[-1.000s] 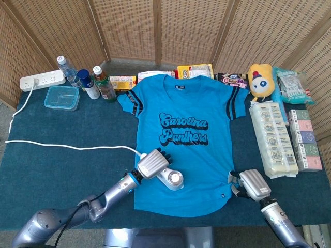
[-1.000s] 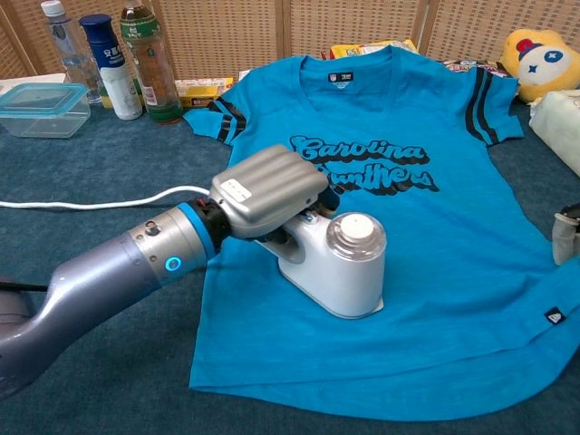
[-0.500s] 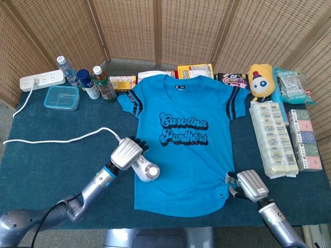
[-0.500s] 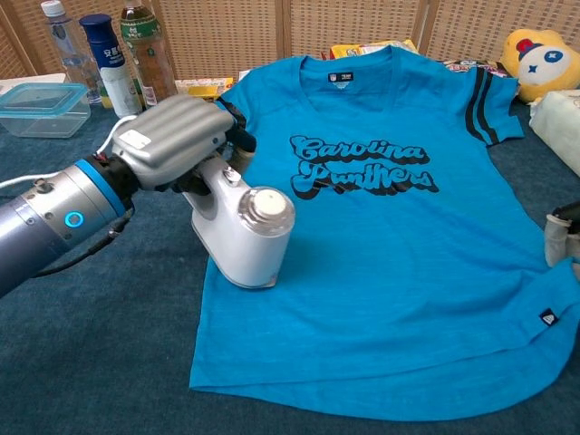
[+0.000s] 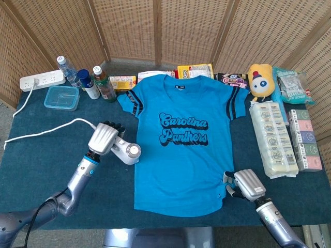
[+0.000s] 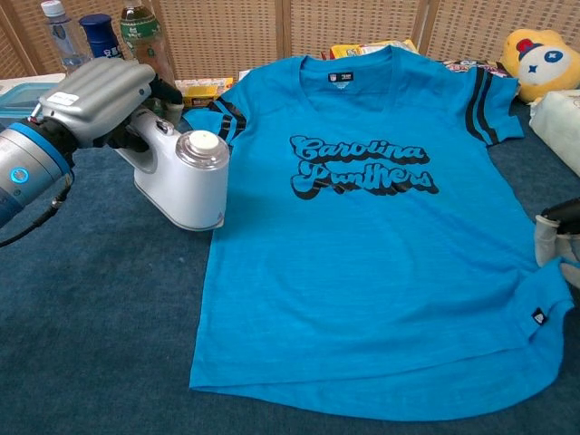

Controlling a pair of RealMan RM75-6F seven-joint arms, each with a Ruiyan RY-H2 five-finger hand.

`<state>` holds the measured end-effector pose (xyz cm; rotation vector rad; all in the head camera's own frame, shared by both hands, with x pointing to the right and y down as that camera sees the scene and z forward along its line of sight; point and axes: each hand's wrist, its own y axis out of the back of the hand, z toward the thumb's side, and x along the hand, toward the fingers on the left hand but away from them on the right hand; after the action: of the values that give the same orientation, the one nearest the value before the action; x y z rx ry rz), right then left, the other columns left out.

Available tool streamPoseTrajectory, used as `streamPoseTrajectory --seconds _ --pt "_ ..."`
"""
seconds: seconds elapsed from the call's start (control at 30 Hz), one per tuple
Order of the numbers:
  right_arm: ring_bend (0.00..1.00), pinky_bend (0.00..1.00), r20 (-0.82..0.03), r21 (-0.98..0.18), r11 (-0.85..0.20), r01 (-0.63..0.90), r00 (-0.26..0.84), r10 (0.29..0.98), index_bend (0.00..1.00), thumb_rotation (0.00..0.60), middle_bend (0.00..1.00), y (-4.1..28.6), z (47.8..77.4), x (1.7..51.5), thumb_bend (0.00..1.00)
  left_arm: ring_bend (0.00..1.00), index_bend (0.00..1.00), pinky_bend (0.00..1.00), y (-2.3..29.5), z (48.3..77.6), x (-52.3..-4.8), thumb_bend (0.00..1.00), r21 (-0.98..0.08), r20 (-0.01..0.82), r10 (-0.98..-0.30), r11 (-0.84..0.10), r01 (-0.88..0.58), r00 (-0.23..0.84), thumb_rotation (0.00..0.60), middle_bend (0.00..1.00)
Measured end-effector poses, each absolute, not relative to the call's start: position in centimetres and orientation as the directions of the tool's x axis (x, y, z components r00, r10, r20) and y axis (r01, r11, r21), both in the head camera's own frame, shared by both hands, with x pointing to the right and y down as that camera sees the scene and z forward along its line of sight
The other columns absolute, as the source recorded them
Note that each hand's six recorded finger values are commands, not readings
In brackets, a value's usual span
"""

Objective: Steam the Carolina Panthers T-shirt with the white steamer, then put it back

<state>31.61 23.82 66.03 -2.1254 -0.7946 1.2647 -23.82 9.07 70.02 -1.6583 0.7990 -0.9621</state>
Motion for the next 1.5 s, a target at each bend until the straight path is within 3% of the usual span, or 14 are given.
streamPoseTrajectory --seconds 0.43,0.73,1.23,1.5 --pt "0.66 0.74 -0.595 -0.693 -0.691 0.204 0.379 0.709 0.74 0.6 0.64 23.4 66.8 31.1 0.52 0.64 0.66 0.6 5.2 72.2 -28.6 0.49 -0.964 0.243 -0.933 -0.262 -0.038 0.266 0.6 0.71" --pt "0.66 0.74 -0.604 -0.692 -0.694 0.201 0.366 0.708 0.74 0.6 0.64 23.0 67.1 31.3 0.52 0.64 0.66 0.6 3.3 73.8 -28.4 0.49 -0.956 0.275 -0.944 -0.289 -0.056 0.183 0.6 0.71" --pt "0.66 0.74 -0.612 -0.692 -0.695 0.198 0.351 0.709 0.74 0.6 0.64 22.7 67.4 31.5 0.52 0.63 0.66 0.59 3.5 76.0 -25.3 0.45 -0.938 0.336 -0.919 -0.347 -0.02 0.206 0.6 0.71" --pt "0.66 0.74 -0.613 -0.691 -0.697 0.193 0.355 0.706 0.74 0.6 0.64 22.9 67.4 31.3 0.52 0.51 0.64 0.51 4.6 76.7 -25.6 0.42 -0.928 0.366 -0.898 -0.373 0.018 0.244 0.6 0.66"
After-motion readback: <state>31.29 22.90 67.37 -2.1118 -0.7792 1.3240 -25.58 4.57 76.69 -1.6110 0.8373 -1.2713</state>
